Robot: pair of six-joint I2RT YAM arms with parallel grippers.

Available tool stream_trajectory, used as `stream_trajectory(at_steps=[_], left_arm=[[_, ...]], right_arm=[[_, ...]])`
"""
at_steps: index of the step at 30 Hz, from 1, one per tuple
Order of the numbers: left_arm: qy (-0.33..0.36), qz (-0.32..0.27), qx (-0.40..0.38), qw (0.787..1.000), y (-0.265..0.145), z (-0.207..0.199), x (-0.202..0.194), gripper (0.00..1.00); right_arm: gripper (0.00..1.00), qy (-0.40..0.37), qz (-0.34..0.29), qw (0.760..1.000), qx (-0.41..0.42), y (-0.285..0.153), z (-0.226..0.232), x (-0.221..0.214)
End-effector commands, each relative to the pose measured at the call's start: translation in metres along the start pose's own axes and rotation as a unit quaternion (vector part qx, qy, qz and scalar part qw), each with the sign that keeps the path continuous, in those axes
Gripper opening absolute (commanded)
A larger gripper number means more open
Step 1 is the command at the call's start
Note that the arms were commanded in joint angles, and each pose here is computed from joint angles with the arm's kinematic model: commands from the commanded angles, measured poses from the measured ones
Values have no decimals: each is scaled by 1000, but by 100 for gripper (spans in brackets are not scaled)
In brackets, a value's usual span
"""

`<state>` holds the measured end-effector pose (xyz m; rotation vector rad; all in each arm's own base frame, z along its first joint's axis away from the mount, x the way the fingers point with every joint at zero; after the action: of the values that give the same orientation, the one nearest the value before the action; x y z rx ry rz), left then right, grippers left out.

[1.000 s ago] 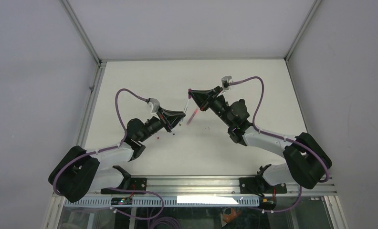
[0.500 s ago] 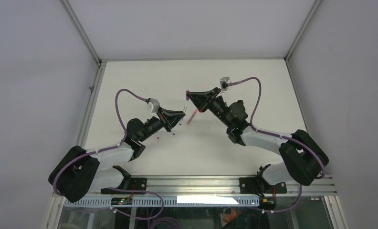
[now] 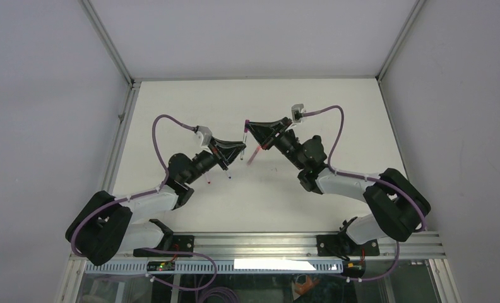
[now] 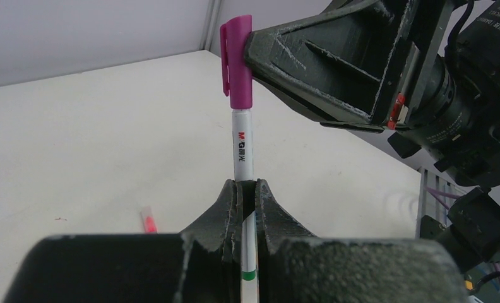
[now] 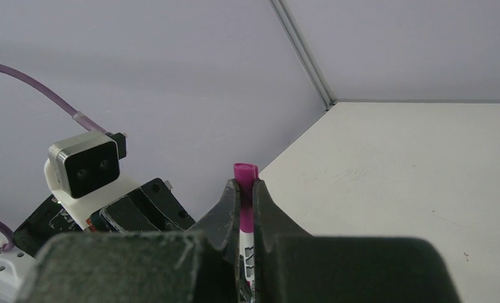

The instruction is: Insert the pens into the pen caps

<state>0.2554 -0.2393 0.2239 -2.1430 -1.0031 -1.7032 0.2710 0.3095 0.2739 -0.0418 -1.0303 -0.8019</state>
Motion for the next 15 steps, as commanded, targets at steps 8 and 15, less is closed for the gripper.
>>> stream_trajectory(at_steps=[8, 15], left_arm=[[51, -93, -22, 994, 19, -11, 50, 0], [54, -91, -21, 994, 19, -11, 51, 0]], right_arm=[[46, -3, 42, 999, 32, -11, 9, -28], [53, -9, 43, 999, 32, -13, 7, -30]])
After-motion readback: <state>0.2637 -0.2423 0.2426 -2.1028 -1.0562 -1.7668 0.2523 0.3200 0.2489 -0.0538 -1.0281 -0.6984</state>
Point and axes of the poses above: each gripper's point midway between its finger pads, its own y axis out along the fingers, its own z axis along the line the jaws close on, x = y × z, the point moved 3 cm from there along -y, back along the fingers, and after that the axes turned 1 degree about y, right-handed, at the moved point
